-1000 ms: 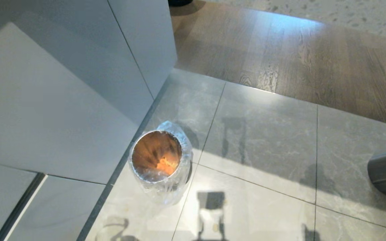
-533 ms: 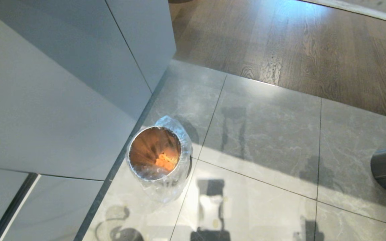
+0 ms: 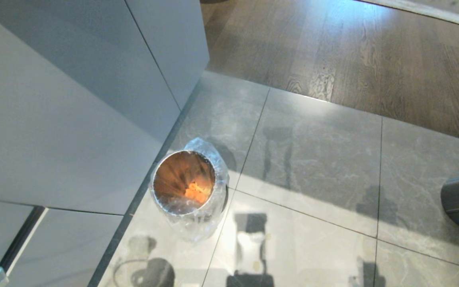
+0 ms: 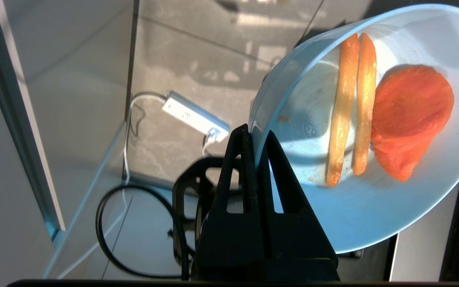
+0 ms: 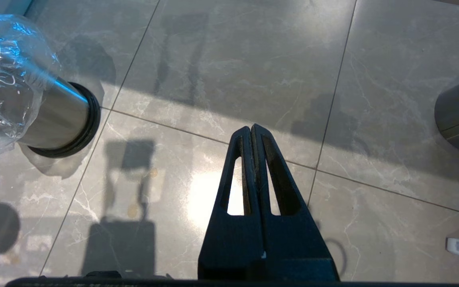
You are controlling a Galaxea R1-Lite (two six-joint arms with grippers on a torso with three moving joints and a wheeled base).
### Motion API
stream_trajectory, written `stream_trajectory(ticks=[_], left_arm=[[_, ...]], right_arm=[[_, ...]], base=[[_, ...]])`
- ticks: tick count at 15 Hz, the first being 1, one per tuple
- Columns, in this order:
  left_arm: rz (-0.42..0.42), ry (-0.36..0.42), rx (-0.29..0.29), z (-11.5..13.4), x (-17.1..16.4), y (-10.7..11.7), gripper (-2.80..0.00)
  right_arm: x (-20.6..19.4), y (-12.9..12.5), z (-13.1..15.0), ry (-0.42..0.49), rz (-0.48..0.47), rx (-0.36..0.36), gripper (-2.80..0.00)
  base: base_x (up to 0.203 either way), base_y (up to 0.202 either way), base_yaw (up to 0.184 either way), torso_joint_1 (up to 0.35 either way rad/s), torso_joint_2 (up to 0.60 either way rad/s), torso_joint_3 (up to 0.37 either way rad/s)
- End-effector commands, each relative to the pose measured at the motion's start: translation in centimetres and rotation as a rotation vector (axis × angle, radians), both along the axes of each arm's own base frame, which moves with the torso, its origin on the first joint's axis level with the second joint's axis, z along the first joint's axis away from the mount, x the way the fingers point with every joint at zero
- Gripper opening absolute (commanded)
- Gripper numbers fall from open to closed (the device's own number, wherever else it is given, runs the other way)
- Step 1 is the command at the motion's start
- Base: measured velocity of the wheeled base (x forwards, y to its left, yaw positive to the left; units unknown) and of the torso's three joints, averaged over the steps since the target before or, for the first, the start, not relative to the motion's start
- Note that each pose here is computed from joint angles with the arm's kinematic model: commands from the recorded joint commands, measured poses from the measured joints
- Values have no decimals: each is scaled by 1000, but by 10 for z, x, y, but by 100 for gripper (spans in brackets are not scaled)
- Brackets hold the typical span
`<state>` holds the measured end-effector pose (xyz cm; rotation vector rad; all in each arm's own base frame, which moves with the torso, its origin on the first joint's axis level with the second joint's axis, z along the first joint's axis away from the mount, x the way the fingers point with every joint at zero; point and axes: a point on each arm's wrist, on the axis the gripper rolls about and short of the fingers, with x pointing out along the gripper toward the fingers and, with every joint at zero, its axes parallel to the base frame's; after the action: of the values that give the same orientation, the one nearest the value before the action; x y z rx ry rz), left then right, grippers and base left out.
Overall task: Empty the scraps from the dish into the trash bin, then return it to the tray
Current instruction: Move the bowl over the trash can
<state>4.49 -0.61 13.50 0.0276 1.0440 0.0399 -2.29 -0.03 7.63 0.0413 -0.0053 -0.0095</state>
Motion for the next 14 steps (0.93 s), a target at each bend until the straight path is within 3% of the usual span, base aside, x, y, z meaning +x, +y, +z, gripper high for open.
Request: stream_trajectory(ticks=[1, 10, 14], left_arm=[[3, -17, -1, 6, 17, -4, -280], [-13, -148, 8, 17, 32, -9, -280], [-94, -224, 23, 26, 42, -21, -280]], right_arm=[[0, 0, 0, 0, 0, 2, -280], [0, 0, 0, -1, 0, 1, -280], [0, 0, 0, -1, 0, 0, -280]], base=[[0, 0, 0, 0, 0, 0], [0, 0, 0, 0, 0, 0], [0, 0, 0, 0, 0, 0]])
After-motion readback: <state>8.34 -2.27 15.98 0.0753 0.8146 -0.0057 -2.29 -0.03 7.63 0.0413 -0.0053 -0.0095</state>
